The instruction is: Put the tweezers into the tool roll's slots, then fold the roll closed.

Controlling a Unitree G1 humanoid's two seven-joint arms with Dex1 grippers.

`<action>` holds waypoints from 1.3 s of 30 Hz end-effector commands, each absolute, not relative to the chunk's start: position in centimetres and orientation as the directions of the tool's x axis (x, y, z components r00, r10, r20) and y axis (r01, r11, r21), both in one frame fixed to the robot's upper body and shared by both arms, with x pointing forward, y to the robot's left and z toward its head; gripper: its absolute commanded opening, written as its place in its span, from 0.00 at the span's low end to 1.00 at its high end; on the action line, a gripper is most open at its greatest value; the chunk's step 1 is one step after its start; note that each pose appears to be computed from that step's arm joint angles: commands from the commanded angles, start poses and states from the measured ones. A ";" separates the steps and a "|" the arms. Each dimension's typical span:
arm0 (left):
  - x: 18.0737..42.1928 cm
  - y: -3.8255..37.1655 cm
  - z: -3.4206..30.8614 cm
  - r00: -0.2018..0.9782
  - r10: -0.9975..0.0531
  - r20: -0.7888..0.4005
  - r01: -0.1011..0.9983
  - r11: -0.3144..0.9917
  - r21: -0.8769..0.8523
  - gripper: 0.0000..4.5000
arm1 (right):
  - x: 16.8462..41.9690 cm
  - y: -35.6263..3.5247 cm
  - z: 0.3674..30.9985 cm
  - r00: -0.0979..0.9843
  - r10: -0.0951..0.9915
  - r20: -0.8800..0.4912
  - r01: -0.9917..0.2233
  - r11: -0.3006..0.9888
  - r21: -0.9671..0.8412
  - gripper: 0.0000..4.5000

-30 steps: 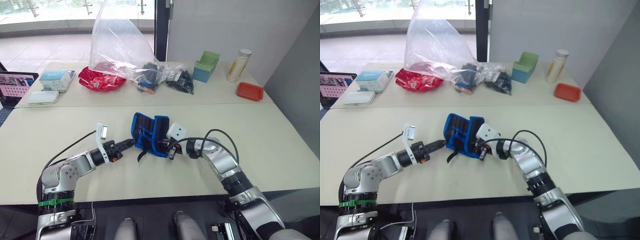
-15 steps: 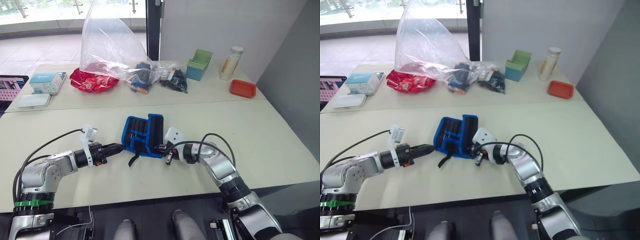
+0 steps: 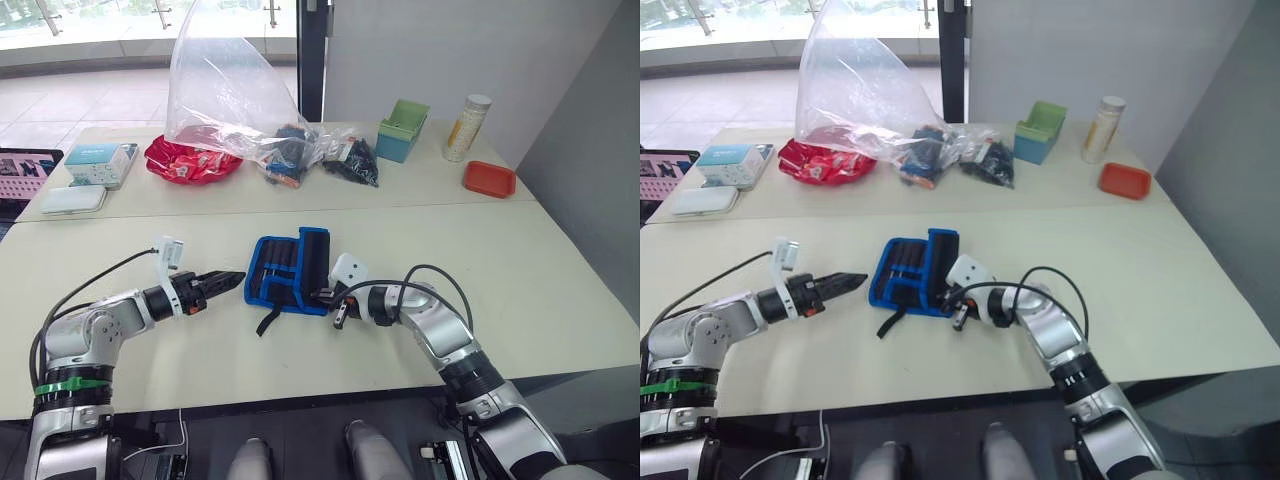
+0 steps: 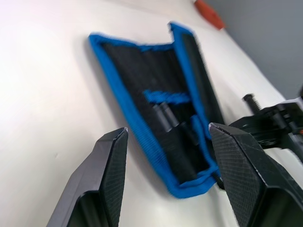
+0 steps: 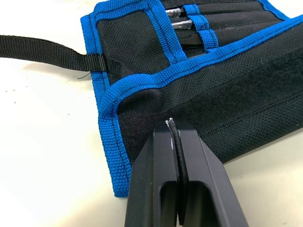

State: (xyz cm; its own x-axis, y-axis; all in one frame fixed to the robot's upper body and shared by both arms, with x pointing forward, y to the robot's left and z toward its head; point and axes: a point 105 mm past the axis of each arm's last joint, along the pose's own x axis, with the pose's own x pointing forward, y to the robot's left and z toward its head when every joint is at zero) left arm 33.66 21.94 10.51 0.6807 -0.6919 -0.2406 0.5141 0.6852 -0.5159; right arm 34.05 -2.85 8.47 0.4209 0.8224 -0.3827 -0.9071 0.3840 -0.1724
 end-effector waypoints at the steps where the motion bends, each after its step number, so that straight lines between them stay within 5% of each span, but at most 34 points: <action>1: 33.8 20.6 10.8 0.651 -0.720 -0.240 0.535 0.660 -0.527 0.64 | 33.2 -3.9 4.7 0.395 0.769 -0.503 -0.910 0.404 -0.096 0.00; 9: 33.2 18.5 11.2 0.586 -0.785 -0.200 0.590 0.582 -0.560 0.64 | 33.2 -4.1 4.7 0.399 0.766 -0.505 -0.907 0.410 -0.094 0.00; 22: 34.0 19.4 11.7 0.636 -0.754 -0.161 0.563 0.597 -0.572 0.64 | 33.1 -3.9 4.5 0.391 0.766 -0.509 -0.910 0.406 -0.088 0.00; 31: 33.4 18.4 13.0 0.612 -0.789 -0.061 0.637 0.536 -0.554 0.01 | 33.4 -3.6 4.7 0.394 0.768 -0.505 -0.910 0.405 -0.095 0.00; 35: 33.7 18.1 15.0 0.603 -0.797 0.030 0.691 0.503 -0.519 0.00 | 33.4 -3.7 4.6 0.395 0.766 -0.507 -0.909 0.404 -0.098 0.00; 39: 32.7 15.9 15.6 0.521 -0.854 -0.009 0.772 0.475 -0.422 0.00 | 33.4 -3.7 4.6 0.395 0.765 -0.508 -0.909 0.404 -0.099 0.00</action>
